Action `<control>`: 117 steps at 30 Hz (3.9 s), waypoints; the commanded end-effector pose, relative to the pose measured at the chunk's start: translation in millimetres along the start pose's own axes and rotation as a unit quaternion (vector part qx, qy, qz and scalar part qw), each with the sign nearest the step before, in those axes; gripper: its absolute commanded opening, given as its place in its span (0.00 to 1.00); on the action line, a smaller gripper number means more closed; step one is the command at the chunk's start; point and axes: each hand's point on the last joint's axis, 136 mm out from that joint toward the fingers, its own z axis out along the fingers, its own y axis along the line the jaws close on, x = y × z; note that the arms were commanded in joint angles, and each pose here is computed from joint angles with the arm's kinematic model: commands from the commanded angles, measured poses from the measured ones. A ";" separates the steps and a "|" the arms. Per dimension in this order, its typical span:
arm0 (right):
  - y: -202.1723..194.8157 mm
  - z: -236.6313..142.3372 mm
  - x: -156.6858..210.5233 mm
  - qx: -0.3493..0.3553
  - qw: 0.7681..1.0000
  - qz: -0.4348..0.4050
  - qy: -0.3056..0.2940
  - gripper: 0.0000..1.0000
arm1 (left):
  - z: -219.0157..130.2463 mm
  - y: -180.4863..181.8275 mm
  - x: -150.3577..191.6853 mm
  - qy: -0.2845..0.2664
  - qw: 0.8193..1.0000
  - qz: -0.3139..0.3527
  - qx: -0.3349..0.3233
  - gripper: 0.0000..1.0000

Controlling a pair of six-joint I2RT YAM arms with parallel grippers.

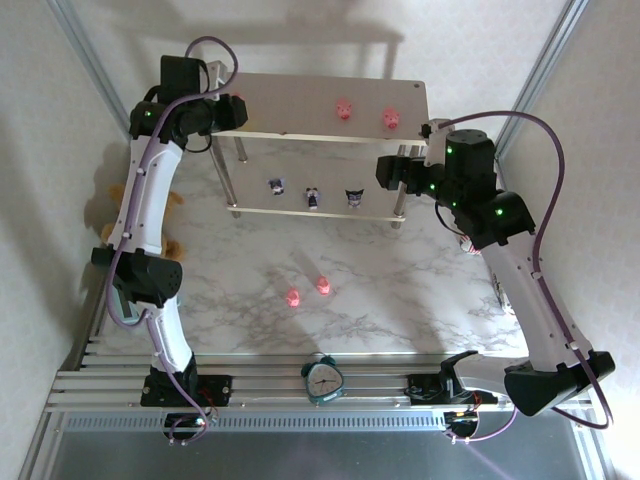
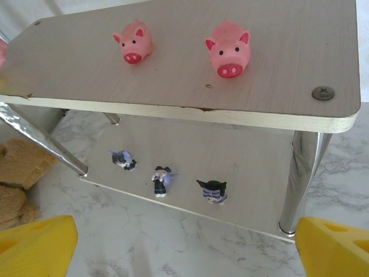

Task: Place and organize the plastic toys onto the shelf

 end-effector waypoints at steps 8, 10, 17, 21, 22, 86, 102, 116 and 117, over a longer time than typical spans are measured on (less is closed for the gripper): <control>7.0 -10.4 -17.3 -0.016 0.999 0.009 -0.028 0.97 | -12.5 3.3 -10.1 -0.018 1.000 0.009 -0.013 0.40; 6.7 -10.5 -16.8 -0.015 0.999 0.009 -0.028 0.97 | -13.2 3.8 -11.6 -0.020 1.000 0.008 -0.013 0.40; 7.5 -12.4 -18.2 -0.017 0.999 0.009 -0.029 0.97 | -37.5 -4.8 -33.0 -0.065 0.998 0.011 -0.011 0.42; 7.9 -13.0 -18.7 -0.017 0.999 0.009 -0.030 0.97 | -56.9 -9.0 -48.6 -0.103 0.994 0.016 -0.015 0.42; 8.2 -14.5 -19.4 -0.018 0.999 0.009 -0.031 0.97 | -63.0 -10.8 -53.2 -0.114 0.993 0.017 -0.015 0.42; 76.5 149.0 367.8 0.093 0.894 -0.010 0.439 0.41 | -66.1 55.1 252.4 -0.099 0.991 -0.026 -0.085 0.41; 94.4 108.2 226.3 0.075 0.944 -0.063 0.316 0.25 | -79.1 45.1 207.8 -0.100 0.992 -0.016 -0.078 0.40; 155.8 65.7 -43.4 -0.002 0.987 -0.156 0.026 0.27 | -101.4 7.2 133.3 -0.136 0.989 0.017 -0.048 0.35; 156.2 68.4 -49.9 -0.003 0.988 -0.154 0.013 0.27 | -100.8 7.2 132.9 -0.135 0.990 0.017 -0.049 0.35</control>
